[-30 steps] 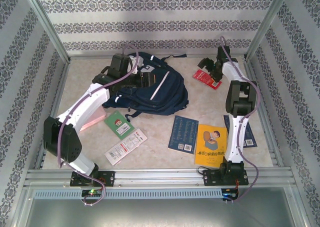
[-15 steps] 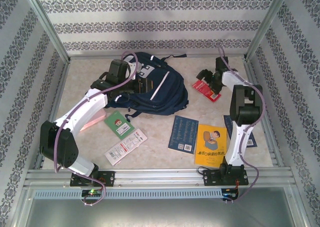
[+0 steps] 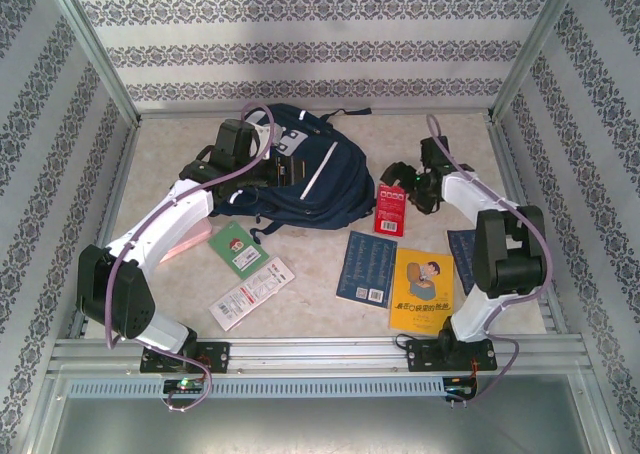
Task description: Pack the student bag
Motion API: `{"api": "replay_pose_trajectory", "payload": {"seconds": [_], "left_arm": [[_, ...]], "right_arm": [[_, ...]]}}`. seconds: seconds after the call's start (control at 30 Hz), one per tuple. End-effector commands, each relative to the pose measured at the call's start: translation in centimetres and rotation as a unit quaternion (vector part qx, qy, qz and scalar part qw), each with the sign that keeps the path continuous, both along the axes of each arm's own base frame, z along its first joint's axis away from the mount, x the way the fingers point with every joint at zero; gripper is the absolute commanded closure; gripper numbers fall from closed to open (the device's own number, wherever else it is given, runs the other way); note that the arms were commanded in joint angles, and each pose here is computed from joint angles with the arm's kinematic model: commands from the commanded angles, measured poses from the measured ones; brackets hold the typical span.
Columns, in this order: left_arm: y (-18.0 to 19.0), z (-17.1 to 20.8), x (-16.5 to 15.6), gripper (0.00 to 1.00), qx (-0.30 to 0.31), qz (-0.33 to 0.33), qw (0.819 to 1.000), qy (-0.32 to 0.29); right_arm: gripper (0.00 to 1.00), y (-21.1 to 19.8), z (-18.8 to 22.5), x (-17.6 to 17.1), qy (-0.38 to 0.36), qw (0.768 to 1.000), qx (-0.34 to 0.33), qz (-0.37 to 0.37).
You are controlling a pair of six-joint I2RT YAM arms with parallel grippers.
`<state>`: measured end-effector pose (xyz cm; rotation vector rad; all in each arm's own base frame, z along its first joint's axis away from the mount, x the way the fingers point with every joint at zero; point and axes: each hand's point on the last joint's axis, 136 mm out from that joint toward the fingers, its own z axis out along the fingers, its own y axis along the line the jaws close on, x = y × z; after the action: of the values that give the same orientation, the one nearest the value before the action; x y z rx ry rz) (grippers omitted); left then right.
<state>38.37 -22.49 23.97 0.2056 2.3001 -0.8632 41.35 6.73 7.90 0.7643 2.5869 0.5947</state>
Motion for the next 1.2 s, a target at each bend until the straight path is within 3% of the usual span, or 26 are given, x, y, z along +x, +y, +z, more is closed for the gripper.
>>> {"api": "replay_pose_trajectory", "payload": {"seconds": [0.0, 0.17, 0.67, 1.17], "left_arm": [[0.2, 1.6, 0.3, 0.38, -0.009, -0.001, 0.999, -0.032], [0.3, 1.3, 0.3, 0.38, -0.004, -0.001, 1.0, -0.031], [0.0, 0.9, 0.3, 0.38, -0.008, -0.009, 1.0, -0.024], [-0.2, 0.8, 0.3, 0.39, -0.012, -0.011, 1.0, -0.02]], "right_arm": [[0.03, -1.1, -1.3, 0.2, 0.017, 1.0, 0.008, 0.015], [0.09, 0.0, -2.3, 1.5, 0.009, 0.997, 0.062, 0.053], [0.14, 2.3, -5.2, 0.4, 0.041, 0.989, 0.054, 0.131], [0.18, 4.6, -0.1, -0.1, -0.014, 0.982, 0.145, 0.116]]}}
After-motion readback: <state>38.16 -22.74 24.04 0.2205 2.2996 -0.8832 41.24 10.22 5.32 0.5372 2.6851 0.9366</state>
